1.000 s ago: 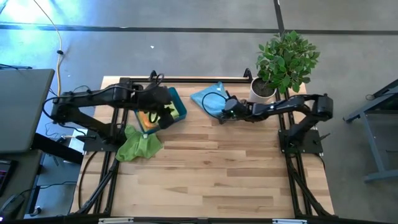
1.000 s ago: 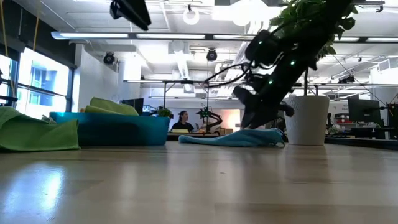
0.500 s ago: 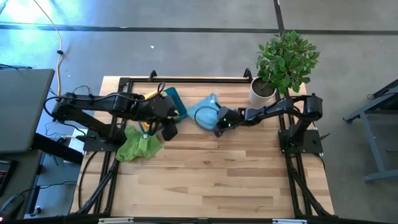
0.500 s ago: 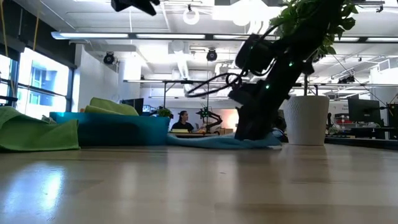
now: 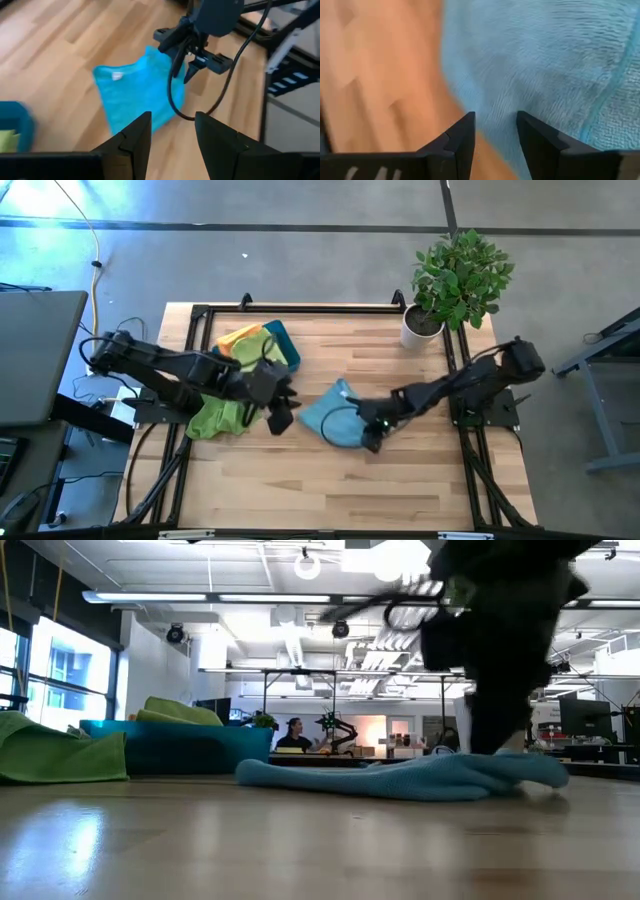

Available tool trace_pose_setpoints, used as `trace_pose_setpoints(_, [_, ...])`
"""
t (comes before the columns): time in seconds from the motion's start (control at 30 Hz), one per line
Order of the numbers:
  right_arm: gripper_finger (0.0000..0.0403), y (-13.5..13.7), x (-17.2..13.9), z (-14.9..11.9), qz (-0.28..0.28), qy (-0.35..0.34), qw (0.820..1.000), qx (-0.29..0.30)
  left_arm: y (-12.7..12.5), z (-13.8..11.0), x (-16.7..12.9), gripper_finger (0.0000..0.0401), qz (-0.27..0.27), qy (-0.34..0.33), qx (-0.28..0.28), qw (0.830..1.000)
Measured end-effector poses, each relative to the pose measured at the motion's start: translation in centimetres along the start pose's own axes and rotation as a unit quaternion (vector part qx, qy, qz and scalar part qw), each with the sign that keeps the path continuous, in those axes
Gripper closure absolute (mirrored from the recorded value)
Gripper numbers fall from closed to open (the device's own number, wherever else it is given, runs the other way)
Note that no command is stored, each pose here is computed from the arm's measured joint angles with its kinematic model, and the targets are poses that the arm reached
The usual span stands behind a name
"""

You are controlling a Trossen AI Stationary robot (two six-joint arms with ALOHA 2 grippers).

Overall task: Fold microfiber towels
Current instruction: Fold the blue microfiber cloth

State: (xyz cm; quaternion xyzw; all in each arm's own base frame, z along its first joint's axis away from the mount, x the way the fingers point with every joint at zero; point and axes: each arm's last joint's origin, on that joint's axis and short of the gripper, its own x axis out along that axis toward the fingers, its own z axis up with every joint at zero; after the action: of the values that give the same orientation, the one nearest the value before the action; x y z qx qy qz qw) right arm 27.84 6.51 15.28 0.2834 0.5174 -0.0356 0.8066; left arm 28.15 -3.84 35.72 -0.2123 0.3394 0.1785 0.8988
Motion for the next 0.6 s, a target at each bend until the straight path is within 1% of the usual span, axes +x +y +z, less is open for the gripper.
trace_pose_setpoints(0.1, [0.0265, 1.6, -1.1, -0.9, 0.018, -0.011, 1.0, -0.015, -1.0, -0.6, 0.7, 0.0261, -0.008, 0.01, 0.009, 1.0])
trace_pose_setpoints(0.23, [0.0265, 3.3, -2.9, -2.0, 0.041, -0.036, 0.998, -0.014, -2.1, -1.4, 2.1, 0.0261, -0.009, 0.024, 0.023, 0.999])
trace_pose_setpoints(0.3, [0.0265, 3.9, -3.7, -2.7, 0.04, -0.044, 0.998, -0.015, -2.6, -1.6, 2.9, 0.0261, -0.012, 0.026, 0.033, 0.999])
trace_pose_setpoints(0.37, [0.0265, 4.2, -4.3, -3.5, 0.024, -0.05, 0.998, -0.024, -2.8, -1.9, 3.6, 0.026, -0.017, 0.042, 0.065, 0.997])
trace_pose_setpoints(0.43, [0.0265, 4.2, -4.6, -4.3, -0.005, -0.053, 0.998, -0.043, -3.3, -2.1, 4.6, 0.0261, -0.035, 0.051, 0.108, 0.992])
trace_pose_setpoints(0.53, [0.0265, 3.7, -4.2, -5.6, -0.037, -0.041, 0.995, -0.081, -3.7, -2.5, 6.2, 0.0262, -0.053, 0.07, 0.182, 0.979])
trace_pose_setpoints(0.6, [0.0265, 3.1, -3.8, -6.4, -0.05, -0.025, 0.995, -0.083, -4.0, -2.4, 7.3, 0.0263, -0.07, 0.07, 0.211, 0.972])
